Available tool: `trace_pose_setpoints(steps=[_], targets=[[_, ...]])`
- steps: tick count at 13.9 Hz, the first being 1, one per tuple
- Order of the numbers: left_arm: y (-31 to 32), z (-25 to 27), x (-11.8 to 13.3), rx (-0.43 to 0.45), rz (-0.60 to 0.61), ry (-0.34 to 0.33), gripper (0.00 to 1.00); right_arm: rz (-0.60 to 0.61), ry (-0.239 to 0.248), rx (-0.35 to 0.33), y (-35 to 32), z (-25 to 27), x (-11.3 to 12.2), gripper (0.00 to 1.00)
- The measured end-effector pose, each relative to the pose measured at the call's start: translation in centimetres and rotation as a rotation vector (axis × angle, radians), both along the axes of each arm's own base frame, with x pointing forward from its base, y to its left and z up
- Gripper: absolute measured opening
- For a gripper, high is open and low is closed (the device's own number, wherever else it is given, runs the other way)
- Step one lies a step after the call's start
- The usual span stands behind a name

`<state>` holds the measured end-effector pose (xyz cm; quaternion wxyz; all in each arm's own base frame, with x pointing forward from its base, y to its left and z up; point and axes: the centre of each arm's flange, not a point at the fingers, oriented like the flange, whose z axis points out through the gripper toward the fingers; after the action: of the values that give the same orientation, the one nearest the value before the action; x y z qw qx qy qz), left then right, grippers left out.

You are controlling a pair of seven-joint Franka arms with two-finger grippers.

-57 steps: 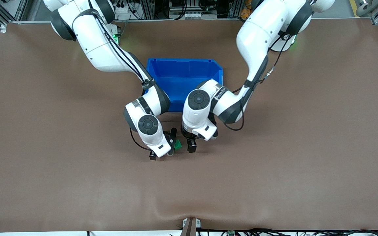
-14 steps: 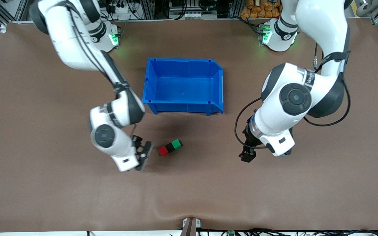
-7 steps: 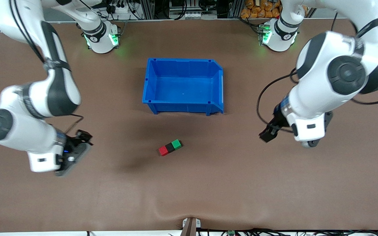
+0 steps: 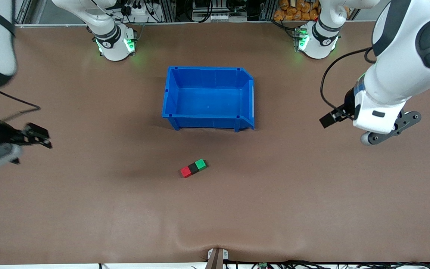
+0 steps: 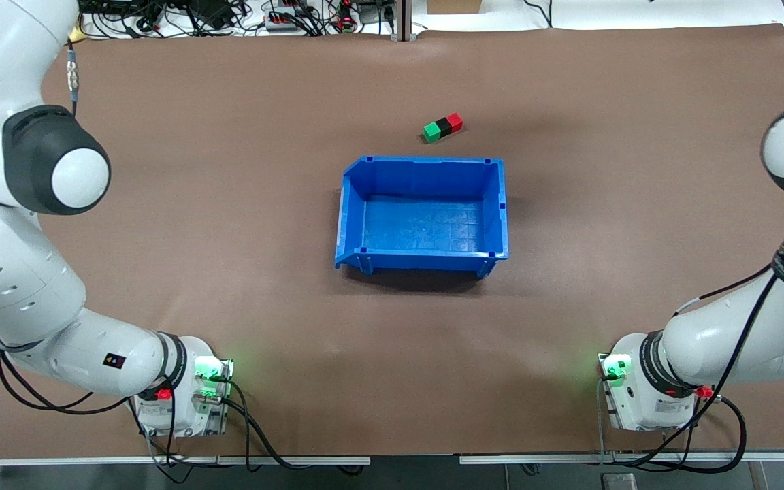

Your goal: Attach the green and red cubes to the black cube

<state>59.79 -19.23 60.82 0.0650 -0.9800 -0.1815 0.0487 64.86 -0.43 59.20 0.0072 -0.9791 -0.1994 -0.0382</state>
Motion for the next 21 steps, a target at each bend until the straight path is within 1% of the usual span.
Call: trace_pose_setpoints(steps=[2, 5, 7, 9, 11, 13, 17, 21], targets=[[1.8, 1.3, -0.6, -0.008, -0.078, 0.017, 1.00, -0.100, 0.023, 0.006, -2.1, 2.3, -2.8, 1.00], [4.5, 3.4, -2.0, -0.023, -0.163, 0.022, 1.00, -0.241, 0.082, 0.014, -4.6, 4.8, -6.6, 1.00], [5.4, 4.2, -3.6, -0.024, -0.181, 0.029, 1.00, -0.333, 0.126, 0.016, -5.2, 5.9, -8.9, 1.00], [5.7, 4.6, -5.2, -0.021, -0.184, 0.034, 1.00, -0.375, 0.142, 0.017, -5.2, 6.0, -11.0, 1.00], [6.8, 4.9, -6.1, -0.025, -0.204, 0.025, 1.00, -0.422, 0.153, 0.018, -5.0, 5.5, -12.7, 1.00], [7.9, 5.4, -6.7, -0.031, -0.220, 0.001, 1.00, -0.459, 0.160, 0.018, -4.6, 5.1, -13.4, 1.00], [11.4, 5.9, -7.6, -0.050, -0.320, -0.042, 1.00, -0.472, 0.160, 0.021, -4.6, 5.1, -13.4, 1.00], [11.8, 5.7, -11.1, -0.061, -0.345, -0.030, 1.00, -0.465, 0.156, 0.021, -4.2, 5.2, -13.4, 1.00]])
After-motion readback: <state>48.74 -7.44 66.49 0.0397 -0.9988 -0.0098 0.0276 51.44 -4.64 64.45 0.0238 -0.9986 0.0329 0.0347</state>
